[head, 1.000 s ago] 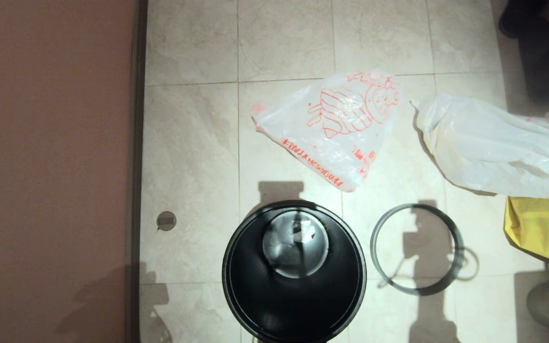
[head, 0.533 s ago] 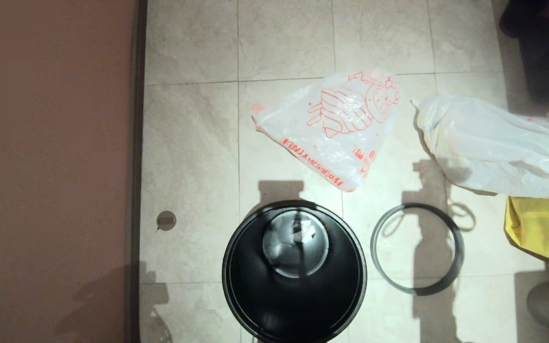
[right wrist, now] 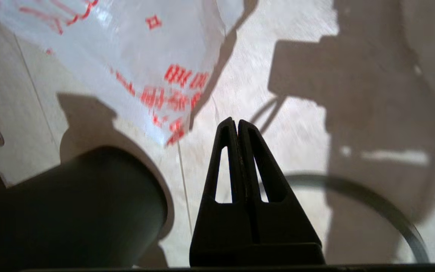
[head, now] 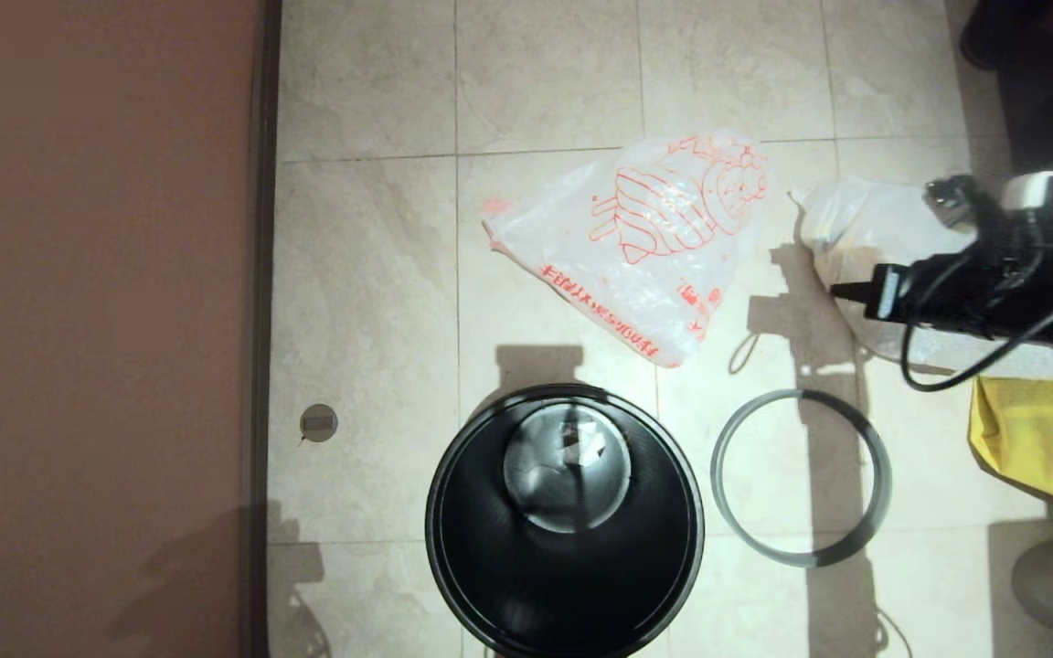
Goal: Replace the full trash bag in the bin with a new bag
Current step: Pick up a new trash bag
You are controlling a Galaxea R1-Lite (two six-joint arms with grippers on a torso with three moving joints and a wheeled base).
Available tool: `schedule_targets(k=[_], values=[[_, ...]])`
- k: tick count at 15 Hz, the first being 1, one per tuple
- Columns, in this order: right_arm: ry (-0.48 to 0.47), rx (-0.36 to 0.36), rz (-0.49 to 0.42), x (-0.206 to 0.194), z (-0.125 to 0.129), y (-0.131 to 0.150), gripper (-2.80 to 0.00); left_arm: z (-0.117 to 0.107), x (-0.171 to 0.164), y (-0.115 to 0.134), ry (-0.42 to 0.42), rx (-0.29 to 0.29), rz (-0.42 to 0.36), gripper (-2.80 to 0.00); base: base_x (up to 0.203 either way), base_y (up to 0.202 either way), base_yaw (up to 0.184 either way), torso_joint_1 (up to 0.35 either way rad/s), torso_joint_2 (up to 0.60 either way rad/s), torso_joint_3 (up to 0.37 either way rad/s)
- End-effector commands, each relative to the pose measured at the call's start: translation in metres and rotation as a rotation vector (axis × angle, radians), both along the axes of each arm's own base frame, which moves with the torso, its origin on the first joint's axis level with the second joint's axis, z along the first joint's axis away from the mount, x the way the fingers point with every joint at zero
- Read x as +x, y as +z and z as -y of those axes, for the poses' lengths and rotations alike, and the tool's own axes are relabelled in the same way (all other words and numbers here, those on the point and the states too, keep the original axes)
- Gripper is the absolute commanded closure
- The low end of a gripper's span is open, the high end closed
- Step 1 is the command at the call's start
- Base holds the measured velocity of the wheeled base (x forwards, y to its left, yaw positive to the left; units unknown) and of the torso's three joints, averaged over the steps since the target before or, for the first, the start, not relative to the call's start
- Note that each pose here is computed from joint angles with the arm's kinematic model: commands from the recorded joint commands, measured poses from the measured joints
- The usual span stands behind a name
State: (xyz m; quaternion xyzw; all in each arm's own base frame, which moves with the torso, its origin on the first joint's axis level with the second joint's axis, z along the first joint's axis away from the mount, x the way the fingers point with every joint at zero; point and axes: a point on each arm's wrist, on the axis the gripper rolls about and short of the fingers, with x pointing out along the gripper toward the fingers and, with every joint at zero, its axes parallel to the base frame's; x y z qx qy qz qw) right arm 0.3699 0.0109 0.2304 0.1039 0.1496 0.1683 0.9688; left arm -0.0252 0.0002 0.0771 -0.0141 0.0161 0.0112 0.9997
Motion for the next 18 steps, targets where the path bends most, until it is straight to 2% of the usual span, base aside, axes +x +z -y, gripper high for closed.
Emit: schedule_targets(k=[1,4,7,8,9,11,12,13,15,18], values=[[0.027,0.011,-0.072,0.073,-0.022,-0.061,0.0,0.0,0.0,0.0,0.001,-0.001,-0.001,0.0,0.0,0.0,0.0,0.0,0.0,0.0],[0.029,0.02,-0.03,0.121,-0.039,-0.078,0.0,0.0,0.0,0.0,0.001,-0.001,-0.001,0.0,0.0,0.0,0.0,0.0,0.0,0.0],[-0.018,0.035,-0.031,0.142,-0.046,-0.076,0.0,0.0,0.0,0.0,0.001,-0.001,-0.001,0.0,0.0,0.0,0.0,0.0,0.0,0.0],[-0.038,0.061,-0.048,0.139,-0.046,-0.07,-1.72,0.0,0.0,0.0,0.001,-0.001,-0.001,0.0,0.0,0.0,0.0,0.0,0.0,0.0],[-0.068,0.099,-0.094,0.136,-0.04,-0.069,-2.8,0.0,0.0,0.0,0.001,-0.001,-0.001,0.0,0.0,0.0,0.0,0.0,0.0,0.0],[-0.088,0.192,-0.154,0.133,-0.037,-0.068,-2.8,0.0,0.0,0.0,0.001,-0.001,-0.001,0.0,0.0,0.0,0.0,0.0,0.0,0.0],[-0.054,0.249,-0.19,0.132,-0.039,-0.071,-2.8,0.0,0.0,0.0,0.001,-0.001,-0.001,0.0,0.0,0.0,0.0,0.0,0.0,0.0],[-0.019,0.275,-0.214,0.131,-0.039,-0.075,-2.8,0.0,0.0,0.0,0.001,-0.002,-0.001,0.0,0.0,0.0,0.0,0.0,0.0,0.0],[-0.003,0.323,-0.224,0.125,-0.039,-0.066,-2.8,0.0,0.0,0.0,0.001,-0.002,-0.003,0.0,0.0,0.0,0.0,0.0,0.0,0.0],[0.145,0.444,-0.309,0.11,-0.032,-0.056,-2.8,0.0,0.0,0.0,0.001,-0.002,-0.002,0.0,0.0,0.0,0.0,0.0,0.0,0.0]])
